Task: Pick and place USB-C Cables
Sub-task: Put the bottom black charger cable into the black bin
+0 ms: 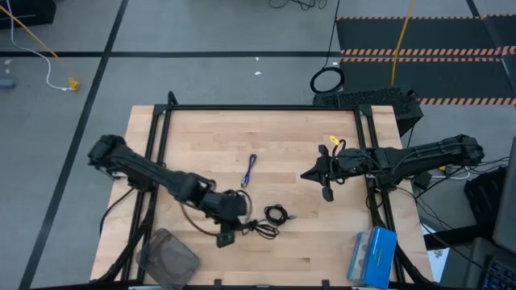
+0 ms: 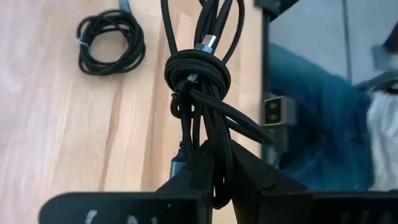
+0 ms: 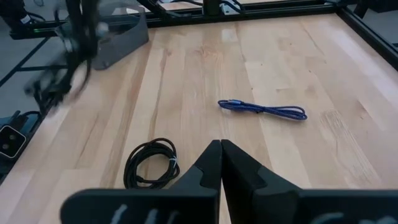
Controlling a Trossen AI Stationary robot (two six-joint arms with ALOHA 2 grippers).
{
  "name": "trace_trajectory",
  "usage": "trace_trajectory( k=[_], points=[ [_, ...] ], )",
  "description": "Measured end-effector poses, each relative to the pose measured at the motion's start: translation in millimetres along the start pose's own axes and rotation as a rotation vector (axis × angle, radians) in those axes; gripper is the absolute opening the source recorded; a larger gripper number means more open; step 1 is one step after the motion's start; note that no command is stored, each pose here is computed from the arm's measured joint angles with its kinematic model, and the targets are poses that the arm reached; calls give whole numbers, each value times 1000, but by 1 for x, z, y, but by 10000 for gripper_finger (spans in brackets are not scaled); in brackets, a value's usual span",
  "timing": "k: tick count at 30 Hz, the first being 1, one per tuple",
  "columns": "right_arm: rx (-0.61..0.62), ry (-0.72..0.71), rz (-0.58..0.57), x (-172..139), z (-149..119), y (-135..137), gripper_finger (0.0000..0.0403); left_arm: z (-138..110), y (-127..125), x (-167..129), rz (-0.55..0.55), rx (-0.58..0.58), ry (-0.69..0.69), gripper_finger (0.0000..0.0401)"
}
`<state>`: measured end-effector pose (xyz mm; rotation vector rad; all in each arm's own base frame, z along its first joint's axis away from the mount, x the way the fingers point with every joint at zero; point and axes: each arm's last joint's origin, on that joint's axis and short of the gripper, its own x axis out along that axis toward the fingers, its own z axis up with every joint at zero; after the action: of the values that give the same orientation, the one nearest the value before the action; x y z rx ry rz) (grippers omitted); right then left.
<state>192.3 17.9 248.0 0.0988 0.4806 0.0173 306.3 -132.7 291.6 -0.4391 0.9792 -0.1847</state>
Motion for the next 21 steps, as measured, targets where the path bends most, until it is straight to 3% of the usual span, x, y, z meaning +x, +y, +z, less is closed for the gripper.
trace_trajectory(
  k=[9,17,21],
  points=[
    [0,-3,-1,0,0,0,0,-32,-20,-65,-27,-32,31,19],
    [0,-3,-1,0,0,0,0,-63,-40,-110,117,-94,203,22],
    [0,-3,-1,0,0,0,0,-77,-55,-124,114,-67,254,23]
  ],
)
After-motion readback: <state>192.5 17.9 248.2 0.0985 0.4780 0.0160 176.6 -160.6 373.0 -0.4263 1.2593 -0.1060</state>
